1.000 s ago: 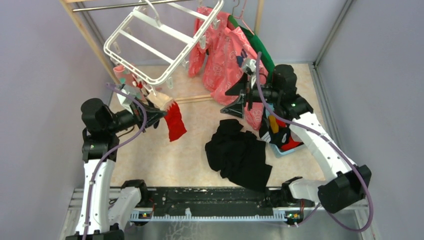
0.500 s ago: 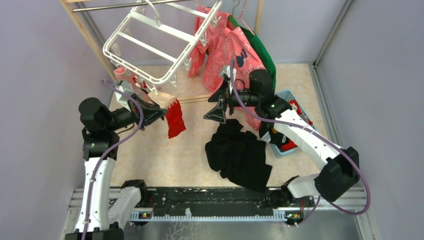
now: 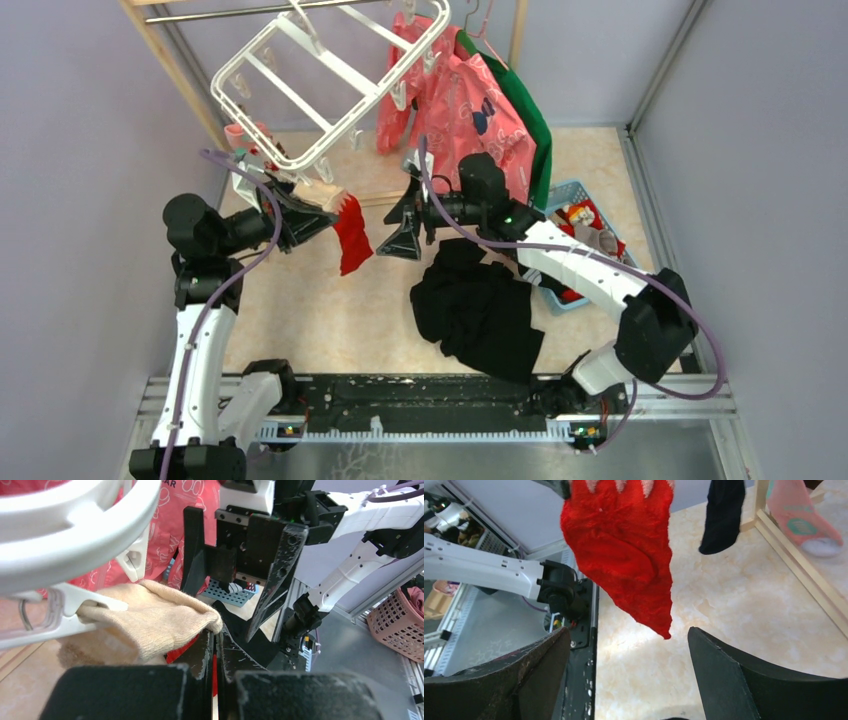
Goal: Remove the socks clipped to the hanger
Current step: Remove the sock from the hanger.
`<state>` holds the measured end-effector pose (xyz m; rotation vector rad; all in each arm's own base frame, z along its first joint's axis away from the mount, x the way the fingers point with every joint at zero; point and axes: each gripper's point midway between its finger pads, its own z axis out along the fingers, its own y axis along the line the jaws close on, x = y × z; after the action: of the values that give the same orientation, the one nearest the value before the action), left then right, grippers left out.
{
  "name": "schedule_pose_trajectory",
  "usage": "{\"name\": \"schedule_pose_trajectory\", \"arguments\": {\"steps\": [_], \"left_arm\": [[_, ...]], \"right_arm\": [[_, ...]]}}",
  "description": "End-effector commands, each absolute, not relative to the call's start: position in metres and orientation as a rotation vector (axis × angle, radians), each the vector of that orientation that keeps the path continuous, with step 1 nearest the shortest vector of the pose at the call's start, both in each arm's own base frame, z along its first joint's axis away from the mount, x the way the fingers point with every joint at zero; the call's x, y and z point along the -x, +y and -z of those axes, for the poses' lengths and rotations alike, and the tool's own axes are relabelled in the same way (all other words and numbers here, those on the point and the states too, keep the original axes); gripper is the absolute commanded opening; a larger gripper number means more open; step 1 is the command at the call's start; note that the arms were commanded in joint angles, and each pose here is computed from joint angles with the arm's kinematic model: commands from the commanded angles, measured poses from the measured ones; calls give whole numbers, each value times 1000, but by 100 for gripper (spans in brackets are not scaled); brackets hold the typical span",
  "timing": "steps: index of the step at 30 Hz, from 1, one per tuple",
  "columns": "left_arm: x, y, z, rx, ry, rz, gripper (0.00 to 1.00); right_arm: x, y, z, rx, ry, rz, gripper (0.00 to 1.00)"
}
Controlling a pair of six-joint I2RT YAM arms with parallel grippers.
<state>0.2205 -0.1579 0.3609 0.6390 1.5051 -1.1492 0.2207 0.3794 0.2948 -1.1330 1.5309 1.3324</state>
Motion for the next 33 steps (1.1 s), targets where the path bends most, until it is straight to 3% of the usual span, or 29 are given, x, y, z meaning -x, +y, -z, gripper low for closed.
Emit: {"name": "schedule_pose_trajectory", "arguments": {"steps": [1, 17, 26, 30, 33], "left_arm": [[-215, -160, -371, -656, 1464, 1164, 0], [-197, -164, -359, -643, 1453, 1246, 0], [-192, -162, -359, -639, 1450, 1202, 2], [-197, -157, -361, -614, 1466, 1130, 22], [-199, -152, -365, -590, 1475, 1086, 38]], "right_arm": [[-217, 397, -333, 1100, 1396, -1426, 87], [-219, 440, -332, 1147, 1363, -1520, 84], [-203, 443, -326, 1196, 1336, -1592, 27], [-201, 443, -320, 1193, 1348, -1593, 7], [-199, 444, -317, 1193, 1354, -1598, 0]]}}
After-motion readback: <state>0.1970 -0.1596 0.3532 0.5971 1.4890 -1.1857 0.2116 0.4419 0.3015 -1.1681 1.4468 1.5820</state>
